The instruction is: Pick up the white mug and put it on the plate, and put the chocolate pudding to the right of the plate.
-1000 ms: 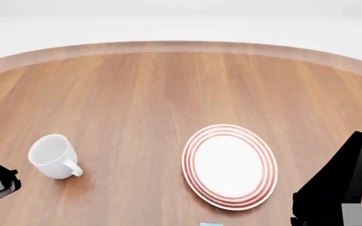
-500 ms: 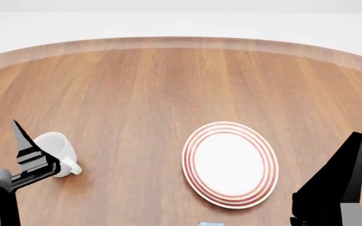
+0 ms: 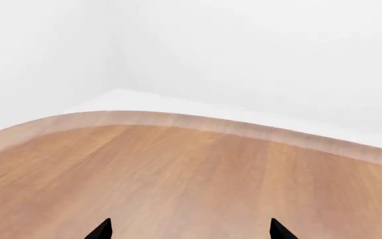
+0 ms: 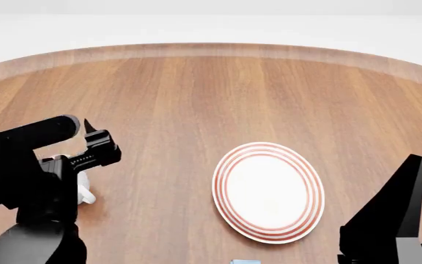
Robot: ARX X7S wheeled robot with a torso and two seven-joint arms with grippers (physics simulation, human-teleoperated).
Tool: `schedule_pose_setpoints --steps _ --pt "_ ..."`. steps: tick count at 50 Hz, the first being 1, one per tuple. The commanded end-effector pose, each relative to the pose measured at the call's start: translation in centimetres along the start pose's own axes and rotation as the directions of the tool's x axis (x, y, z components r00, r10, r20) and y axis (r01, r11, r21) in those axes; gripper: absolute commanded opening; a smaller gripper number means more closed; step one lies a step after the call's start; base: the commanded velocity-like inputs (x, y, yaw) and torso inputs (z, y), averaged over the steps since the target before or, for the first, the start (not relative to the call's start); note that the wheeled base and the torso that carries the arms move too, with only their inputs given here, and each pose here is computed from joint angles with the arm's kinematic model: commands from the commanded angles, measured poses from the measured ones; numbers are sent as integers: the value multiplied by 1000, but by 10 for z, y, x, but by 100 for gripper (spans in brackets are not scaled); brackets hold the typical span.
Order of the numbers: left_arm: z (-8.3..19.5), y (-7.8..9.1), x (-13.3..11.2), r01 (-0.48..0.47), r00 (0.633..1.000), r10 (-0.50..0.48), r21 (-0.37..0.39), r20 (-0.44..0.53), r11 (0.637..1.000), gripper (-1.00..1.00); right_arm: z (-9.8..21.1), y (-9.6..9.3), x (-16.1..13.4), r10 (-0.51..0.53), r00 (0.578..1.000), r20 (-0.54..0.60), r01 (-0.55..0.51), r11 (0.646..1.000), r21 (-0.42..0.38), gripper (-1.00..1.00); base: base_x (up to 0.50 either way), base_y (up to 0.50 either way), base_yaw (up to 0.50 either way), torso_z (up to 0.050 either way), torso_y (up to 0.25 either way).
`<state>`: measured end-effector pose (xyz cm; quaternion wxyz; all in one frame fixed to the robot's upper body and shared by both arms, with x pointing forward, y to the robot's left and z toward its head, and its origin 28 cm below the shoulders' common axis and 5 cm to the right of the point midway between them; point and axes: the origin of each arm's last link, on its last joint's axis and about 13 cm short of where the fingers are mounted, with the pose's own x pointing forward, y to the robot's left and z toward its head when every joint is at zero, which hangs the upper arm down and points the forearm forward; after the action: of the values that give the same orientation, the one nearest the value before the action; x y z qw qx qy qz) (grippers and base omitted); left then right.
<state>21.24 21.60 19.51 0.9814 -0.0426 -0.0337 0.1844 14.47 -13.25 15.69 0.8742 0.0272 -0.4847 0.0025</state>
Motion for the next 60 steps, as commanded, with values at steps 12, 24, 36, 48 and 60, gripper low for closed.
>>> schedule_pose_setpoints --steps 12,24,36,48,60 --pt "29 -38 35 -137 956 90 -156 -278 978 100 0 -2 0 5 1000 4 -5 1000 -25 100 0 0 0 0 0" --pt "13 -41 46 -376 873 265 -217 -410 901 100 0 -1 0 5 1000 2 -4 1000 -24 100 0 0 0 0 0" --pt "-4 -47 62 -484 814 355 -199 -459 852 100 -2 -1 0 5 1000 -2 -5 1000 -21 100 0 0 0 0 0" --pt "-20 -51 68 -555 765 422 -164 -487 816 100 -2 -1 -2 3 1000 -6 -3 1000 -18 100 0 0 0 0 0" --pt "-39 -48 77 -581 739 443 -148 -507 800 100 -2 -1 -2 3 1000 -11 -3 1000 -16 100 0 0 0 0 0"
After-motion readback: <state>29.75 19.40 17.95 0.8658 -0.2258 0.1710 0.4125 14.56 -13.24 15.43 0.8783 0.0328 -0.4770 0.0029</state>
